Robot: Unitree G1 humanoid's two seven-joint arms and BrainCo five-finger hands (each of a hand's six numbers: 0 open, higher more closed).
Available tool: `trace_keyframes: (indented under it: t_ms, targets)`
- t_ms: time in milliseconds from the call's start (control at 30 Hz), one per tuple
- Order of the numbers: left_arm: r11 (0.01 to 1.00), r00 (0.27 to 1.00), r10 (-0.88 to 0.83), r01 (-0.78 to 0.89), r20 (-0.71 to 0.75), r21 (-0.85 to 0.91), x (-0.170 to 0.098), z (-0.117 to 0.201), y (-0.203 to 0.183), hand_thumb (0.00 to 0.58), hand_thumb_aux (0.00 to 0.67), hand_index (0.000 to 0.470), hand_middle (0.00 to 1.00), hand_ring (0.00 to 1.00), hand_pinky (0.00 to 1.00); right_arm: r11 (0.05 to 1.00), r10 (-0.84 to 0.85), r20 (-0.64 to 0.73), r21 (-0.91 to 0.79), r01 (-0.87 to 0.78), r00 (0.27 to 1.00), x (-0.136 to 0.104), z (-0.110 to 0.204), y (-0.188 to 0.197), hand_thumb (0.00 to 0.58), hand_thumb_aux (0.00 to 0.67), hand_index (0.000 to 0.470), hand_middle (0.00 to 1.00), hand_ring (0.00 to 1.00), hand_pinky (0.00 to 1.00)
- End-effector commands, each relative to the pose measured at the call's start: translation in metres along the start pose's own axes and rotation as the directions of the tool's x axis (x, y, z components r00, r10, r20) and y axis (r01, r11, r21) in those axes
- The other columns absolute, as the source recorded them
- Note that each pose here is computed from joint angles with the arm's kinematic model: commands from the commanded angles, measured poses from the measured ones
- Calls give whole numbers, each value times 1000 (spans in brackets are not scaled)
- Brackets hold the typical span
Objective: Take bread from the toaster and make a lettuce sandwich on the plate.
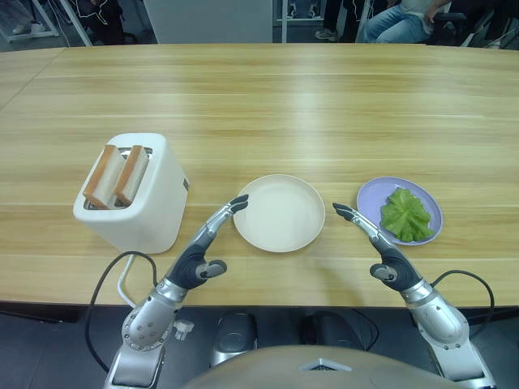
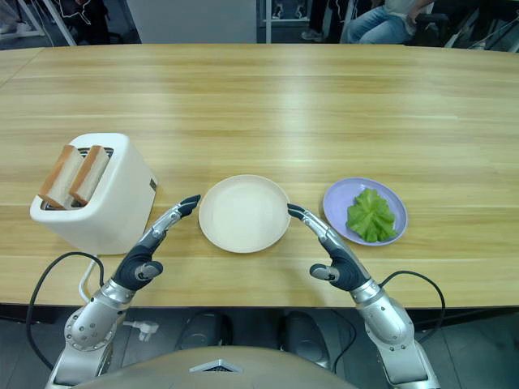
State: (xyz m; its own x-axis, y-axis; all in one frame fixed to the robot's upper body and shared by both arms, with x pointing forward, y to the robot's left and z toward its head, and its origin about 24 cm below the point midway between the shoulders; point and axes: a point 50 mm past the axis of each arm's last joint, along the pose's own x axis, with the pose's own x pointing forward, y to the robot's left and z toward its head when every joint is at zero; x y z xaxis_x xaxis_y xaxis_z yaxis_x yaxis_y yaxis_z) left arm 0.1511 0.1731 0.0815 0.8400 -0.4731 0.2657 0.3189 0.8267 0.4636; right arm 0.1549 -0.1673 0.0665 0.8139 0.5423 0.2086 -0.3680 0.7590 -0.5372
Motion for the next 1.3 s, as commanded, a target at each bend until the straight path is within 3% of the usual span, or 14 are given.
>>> trace_keyframes:
  t_ms: [33, 433, 567, 633, 767, 900, 1000, 1067, 1300]
  targets:
    - [1000, 1000, -3, 3, -24, 7, -2, -4, -1, 0, 0, 0, 0, 0, 0, 1000, 4, -21, 2, -4, 1000, -1, -4, 0, 0, 0, 0, 0, 0, 0]
    - [1000, 1000, 1, 0, -28, 14, -1, -6, -2, 0, 0, 0, 0, 0, 0, 1000, 6, -24, 5, -6, 1000, -1, -6, 0, 0, 0, 0, 0, 0, 0]
    - [982, 993, 110, -101, -46, 161, 0, -2, 24, 0, 0, 0, 0, 0, 0, 1000, -6, -29, -6, 6, 1000, -2, -7, -3, 0, 0, 0, 0, 0, 0]
    - [915, 964, 266, -243, -28, 322, 0, 6, 62, 0, 0, 0, 0, 0, 0, 1000, -23, -31, -20, 22, 999, -3, -7, -7, 0, 0, 0, 0, 0, 0]
    - [653, 884, 468, -366, 27, 663, -10, 29, 126, 0, 0, 0, 0, 0, 0, 996, -73, -48, -53, 71, 996, -2, -10, -17, 0, 0, 0, 0, 0, 0]
    - [441, 838, 545, -263, -23, 858, -20, 30, 159, 0, 0, 0, 0, 0, 0, 990, -124, -58, -70, 120, 991, 0, -11, -26, 0, 0, 0, 0, 0, 0]
    - [358, 791, 604, -162, -96, 920, -29, 19, 177, 0, 0, 0, 0, 0, 0, 988, -140, -51, -76, 136, 989, 2, -9, -28, 0, 0, 0, 0, 0, 0]
    - [327, 752, 643, -100, -144, 940, -36, 10, 186, 0, 0, 0, 0, 0, 0, 987, -143, -49, -78, 139, 989, 2, -8, -29, 0, 0, 0, 0, 0, 0]
    - [377, 643, 670, 135, -370, 916, -49, -43, 194, 0, 0, 0, 0, 0, 0, 985, -154, -38, -83, 150, 987, 3, -5, -34, 0, 0, 0, 0, 0, 0]
